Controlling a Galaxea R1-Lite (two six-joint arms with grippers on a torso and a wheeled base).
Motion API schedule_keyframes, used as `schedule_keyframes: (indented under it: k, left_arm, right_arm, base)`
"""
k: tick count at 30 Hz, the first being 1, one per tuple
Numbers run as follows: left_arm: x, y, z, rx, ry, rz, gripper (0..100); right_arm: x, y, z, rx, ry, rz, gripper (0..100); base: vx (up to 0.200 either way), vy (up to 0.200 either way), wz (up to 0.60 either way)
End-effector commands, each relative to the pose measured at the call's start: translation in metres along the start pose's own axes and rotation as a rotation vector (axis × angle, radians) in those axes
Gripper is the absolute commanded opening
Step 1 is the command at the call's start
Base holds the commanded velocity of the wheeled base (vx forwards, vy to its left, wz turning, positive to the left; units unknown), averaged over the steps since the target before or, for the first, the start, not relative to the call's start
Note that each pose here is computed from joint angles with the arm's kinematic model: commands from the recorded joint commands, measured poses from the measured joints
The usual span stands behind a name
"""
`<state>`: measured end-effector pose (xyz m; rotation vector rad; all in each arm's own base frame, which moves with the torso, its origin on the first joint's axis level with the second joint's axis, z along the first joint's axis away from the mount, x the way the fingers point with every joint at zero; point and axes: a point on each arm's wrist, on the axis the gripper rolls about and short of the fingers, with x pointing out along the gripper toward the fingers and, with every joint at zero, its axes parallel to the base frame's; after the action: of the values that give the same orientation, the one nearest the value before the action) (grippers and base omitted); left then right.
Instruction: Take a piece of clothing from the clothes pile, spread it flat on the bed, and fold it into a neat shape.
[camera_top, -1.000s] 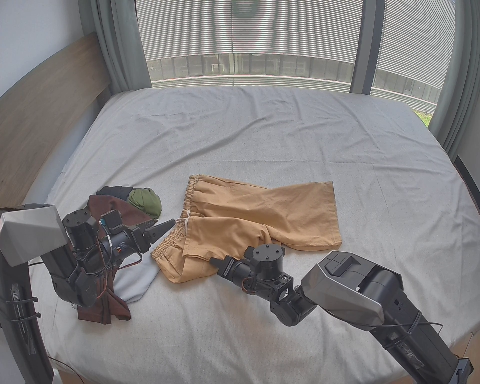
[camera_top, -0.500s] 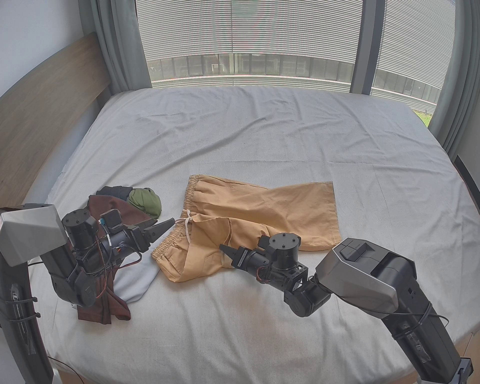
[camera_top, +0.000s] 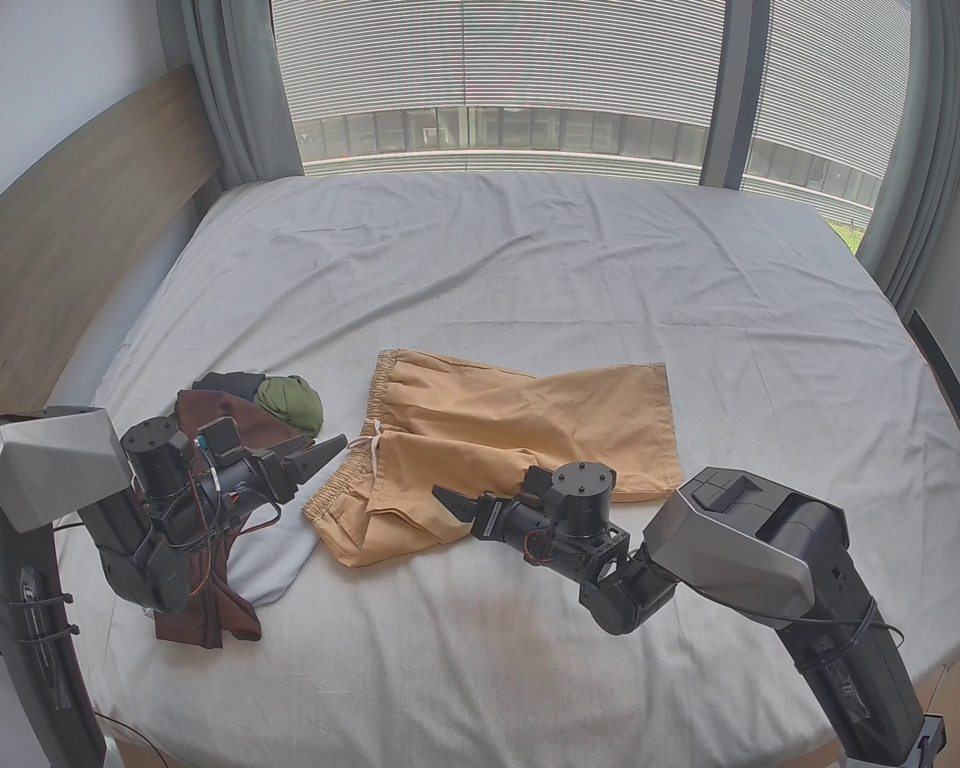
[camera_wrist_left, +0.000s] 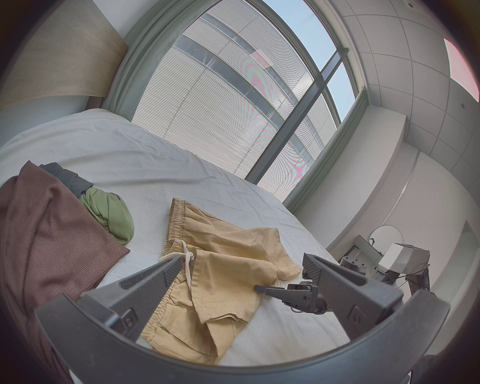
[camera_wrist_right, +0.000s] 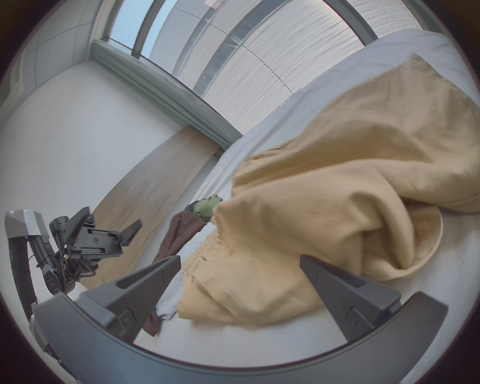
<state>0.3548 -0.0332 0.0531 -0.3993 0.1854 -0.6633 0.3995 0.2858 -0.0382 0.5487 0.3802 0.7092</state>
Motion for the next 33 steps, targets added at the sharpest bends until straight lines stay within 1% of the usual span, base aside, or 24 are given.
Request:
schedule_keyframes:
  k: [1,3,4,5,7,8,11,13,14,15,17,18,21,26,33]
  left_arm:
    - [0.000,0.000,0.001,0.001,-0.003,-0.002,100]
    - [0.000,0.000,0.001,0.002,-0.003,0.000,100]
    - [0.000,0.000,0.001,0.002,-0.003,0.000,100]
    - [0.000,-0.001,0.001,0.003,-0.003,-0.003,100]
    - [0.000,-0.001,0.001,0.003,-0.003,-0.003,100]
    - [0.000,0.000,0.001,0.003,-0.004,0.000,100]
    - [0.000,0.000,0.001,0.002,-0.002,-0.001,100]
    - [0.000,0.000,0.001,0.002,-0.002,-0.001,100]
    - [0.000,0.000,0.001,0.000,-0.001,-0.003,100]
    - [0.000,-0.001,0.000,0.000,0.000,-0.003,100]
    - [0.000,-0.001,0.001,0.000,-0.001,-0.003,100]
    - [0.000,0.000,0.001,0.001,-0.003,-0.002,100]
    - [0.000,0.000,0.002,0.001,-0.004,-0.002,100]
    - [0.000,-0.001,0.003,0.000,-0.008,-0.004,100]
    - [0.000,-0.001,0.003,0.000,-0.008,-0.004,100]
  right_arm:
    - [0.003,0.019,-0.001,-0.050,-0.017,0.060,100]
    - [0.004,0.025,-0.005,-0.108,-0.009,0.082,100]
    - [0.004,0.025,-0.005,-0.113,-0.008,0.084,100]
    - [0.006,0.027,-0.008,-0.161,0.004,0.107,100]
    - [0.006,0.027,-0.008,-0.161,0.004,0.107,100]
    - [0.011,0.029,-0.006,-0.273,-0.008,0.128,100]
    - [0.019,0.019,-0.008,-0.408,0.014,0.104,100]
    - [0.022,0.013,-0.006,-0.507,0.051,0.093,100]
    - [0.022,0.011,-0.006,-0.523,0.061,0.092,100]
    - [0.023,0.009,-0.006,-0.570,0.094,0.086,100]
    - [0.024,0.008,-0.006,-0.603,0.117,0.079,100]
    - [0.027,0.009,-0.005,-0.648,0.133,0.078,100]
    - [0.031,0.004,-0.010,-0.695,0.161,0.073,100]
    - [0.032,-0.003,-0.020,-0.699,0.181,0.068,100]
    - [0.036,-0.005,-0.022,-0.714,0.181,0.069,100]
  base:
    - [0.000,0.000,0.00]
    - [0.000,0.000,0.00]
    - [0.000,0.000,0.00]
    - [0.000,0.000,0.00]
    - [0.000,0.000,0.00]
    - [0.000,0.000,0.00]
    - [0.000,0.000,0.00]
    - [0.000,0.000,0.00]
    - [0.000,0.000,0.00]
    - [0.000,0.000,0.00]
    - [0.000,0.000,0.00]
    - [0.000,0.000,0.00]
    - [0.000,0.000,0.00]
    - [0.000,0.000,0.00]
    - [0.000,0.000,0.00]
